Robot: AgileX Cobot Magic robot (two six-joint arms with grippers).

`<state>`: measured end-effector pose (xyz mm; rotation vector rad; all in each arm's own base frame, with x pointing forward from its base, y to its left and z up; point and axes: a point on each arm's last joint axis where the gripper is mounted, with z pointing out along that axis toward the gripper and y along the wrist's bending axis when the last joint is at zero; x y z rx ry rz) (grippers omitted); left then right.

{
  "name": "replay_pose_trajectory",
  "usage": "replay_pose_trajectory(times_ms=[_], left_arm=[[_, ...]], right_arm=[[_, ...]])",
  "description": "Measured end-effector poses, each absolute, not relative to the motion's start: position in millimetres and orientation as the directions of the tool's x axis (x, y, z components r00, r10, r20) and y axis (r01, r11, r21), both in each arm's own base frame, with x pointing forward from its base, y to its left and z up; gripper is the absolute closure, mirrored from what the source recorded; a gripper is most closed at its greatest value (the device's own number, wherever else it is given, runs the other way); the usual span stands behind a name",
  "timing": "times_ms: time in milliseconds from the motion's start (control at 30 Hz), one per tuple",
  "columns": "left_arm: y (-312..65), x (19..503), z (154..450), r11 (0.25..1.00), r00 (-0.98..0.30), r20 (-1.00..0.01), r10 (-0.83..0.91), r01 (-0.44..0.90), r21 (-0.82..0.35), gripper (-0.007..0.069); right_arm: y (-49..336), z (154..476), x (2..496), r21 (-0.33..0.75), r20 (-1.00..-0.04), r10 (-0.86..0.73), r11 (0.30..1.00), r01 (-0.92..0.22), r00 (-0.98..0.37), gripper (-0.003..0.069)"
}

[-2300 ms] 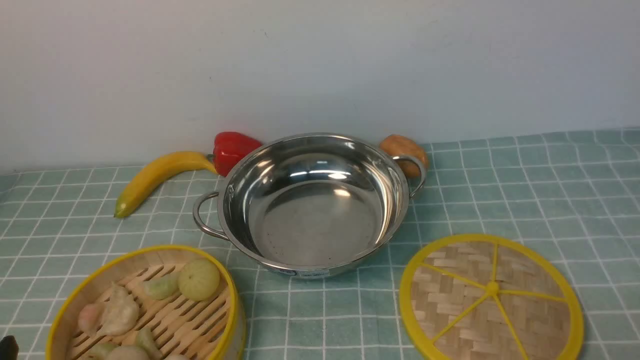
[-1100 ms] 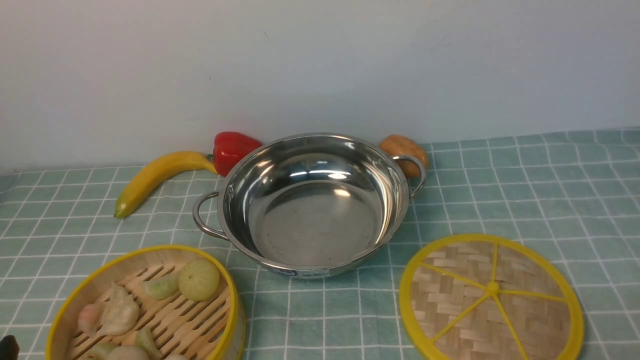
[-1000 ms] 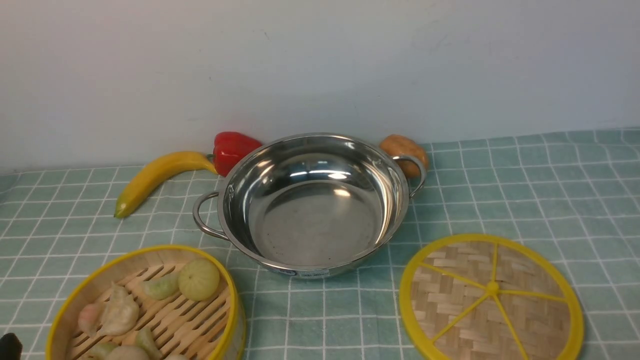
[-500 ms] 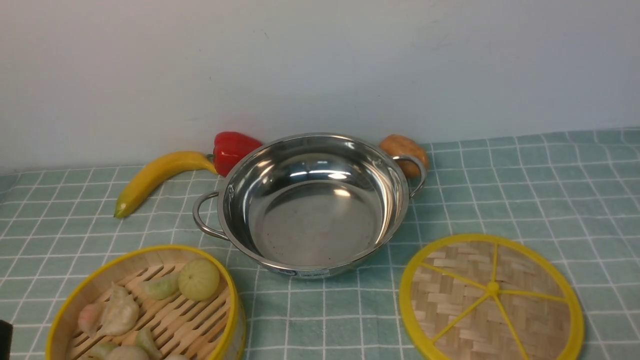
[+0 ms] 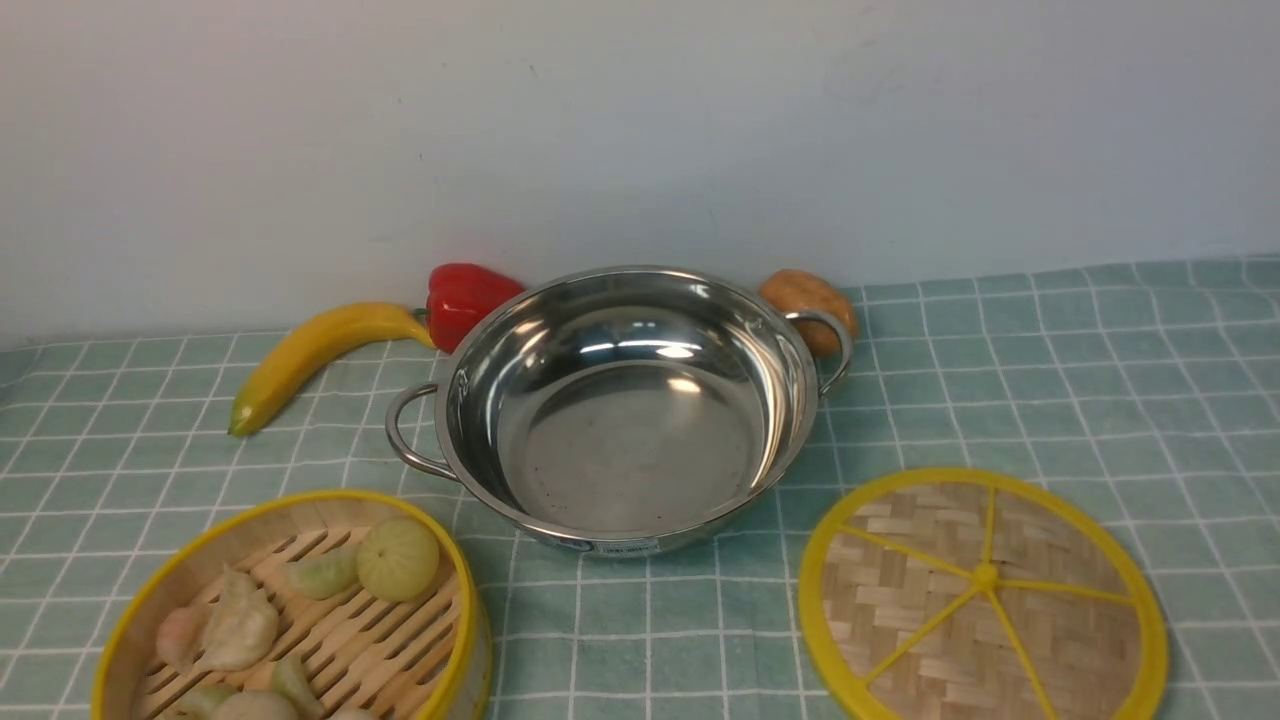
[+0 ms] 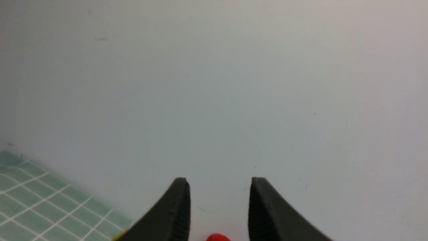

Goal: Place the steamer in the pot on the blue tablecloth, and put the lid on the steamer.
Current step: 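Grasp the rim of the steamer basket holding the buns with the left gripper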

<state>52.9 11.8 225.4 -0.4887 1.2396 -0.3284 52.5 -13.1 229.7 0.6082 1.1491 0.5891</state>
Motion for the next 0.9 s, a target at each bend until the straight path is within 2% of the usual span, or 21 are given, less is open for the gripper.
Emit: replay_pose_trajectory(times_ms=[133,200,333,367,400,500,533,600,667,733,767,800,833,867,900], left_arm=[[12.9,51.6,229.1,0.854,0.34,-0.806,-0.485,-0.014,-0.52,0.0382],[14.5,49.5,234.4,0.854,0.399,-0.782,-0.478,0.003,-0.521,0.0382],[17.0,40.3,258.0,0.863,0.545,-0.709,-0.447,0.054,-0.503,0.0382],[16.4,36.3,269.7,0.874,0.577,-0.695,-0.428,0.067,-0.482,0.0382],[15.0,30.4,285.9,0.892,0.614,-0.683,-0.395,0.078,-0.446,0.0382],[9.5,17.4,324.5,0.938,0.652,-0.696,-0.299,0.068,-0.339,0.0382],[9.3,18.6,323.9,0.941,0.644,-0.707,-0.293,0.061,-0.334,0.0382],[6.8,18.0,343.7,0.957,0.626,-0.739,-0.249,0.041,-0.288,0.0382],[4.7,23.6,366.0,0.972,0.524,-0.828,-0.198,-0.003,-0.234,0.0382],[4.2,33.6,376.0,0.978,0.422,-0.89,-0.175,-0.029,-0.206,0.0382],[4.0,44.6,381.1,0.984,0.308,-0.94,-0.149,-0.051,-0.172,0.0382],[4.5,53.8,382.2,0.987,0.23,-0.965,-0.128,-0.065,-0.146,0.0382],[4.9,63.9,383.7,0.991,0.111,-0.989,-0.097,-0.079,-0.106,0.0382],[5.1,66.5,381.8,0.991,0.087,-0.991,-0.1,-0.08,-0.107,0.0382],[6.0,75.3,381.4,0.993,-0.003,-0.996,-0.085,-0.087,-0.084,0.0382]], right_arm=[[-15.6,231.7,51.5,0.745,-0.591,0.738,0.654,-0.132,0.325,0.0417],[-17.1,233.2,50.7,0.778,-0.537,0.772,0.609,-0.155,0.34,0.0417],[-24.6,244.4,44.3,0.841,-0.318,0.849,0.459,-0.288,0.422,0.0417],[-25.8,251.2,41.3,0.832,-0.28,0.851,0.446,-0.331,0.444,0.0417],[-26.1,261.2,37.1,0.803,-0.266,0.84,0.465,-0.374,0.473,0.0417],[-24.1,295.7,21.1,0.669,-0.279,0.769,0.586,-0.458,0.576,0.0417],[-23.2,298.4,19.8,0.649,-0.294,0.755,0.608,-0.457,0.587,0.0417],[-18.9,318.3,11.1,0.55,-0.341,0.685,0.701,-0.454,0.644,0.0417],[-12.5,343.2,5.5,0.437,-0.421,0.588,0.799,-0.414,0.69,0.0417],[-7.5,356.1,9.3,0.376,-0.512,0.515,0.854,-0.36,0.687,0.0417],[-3.9,365.8,16.3,0.342,-0.603,0.462,0.886,-0.313,0.65,0.0417],[-1.9,372.2,22.8,0.329,-0.651,0.438,0.899,-0.289,0.62,0.0417],[-0.2,375.7,32.4,0.324,-0.753,0.399,0.917,-0.233,0.523,0.0417],[-0.1,375.5,34.2,0.321,-0.759,0.394,0.919,-0.229,0.518,0.0417],[0.5,377.1,42.7,0.324,-0.814,0.377,0.926,-0.193,0.443,0.0417]])
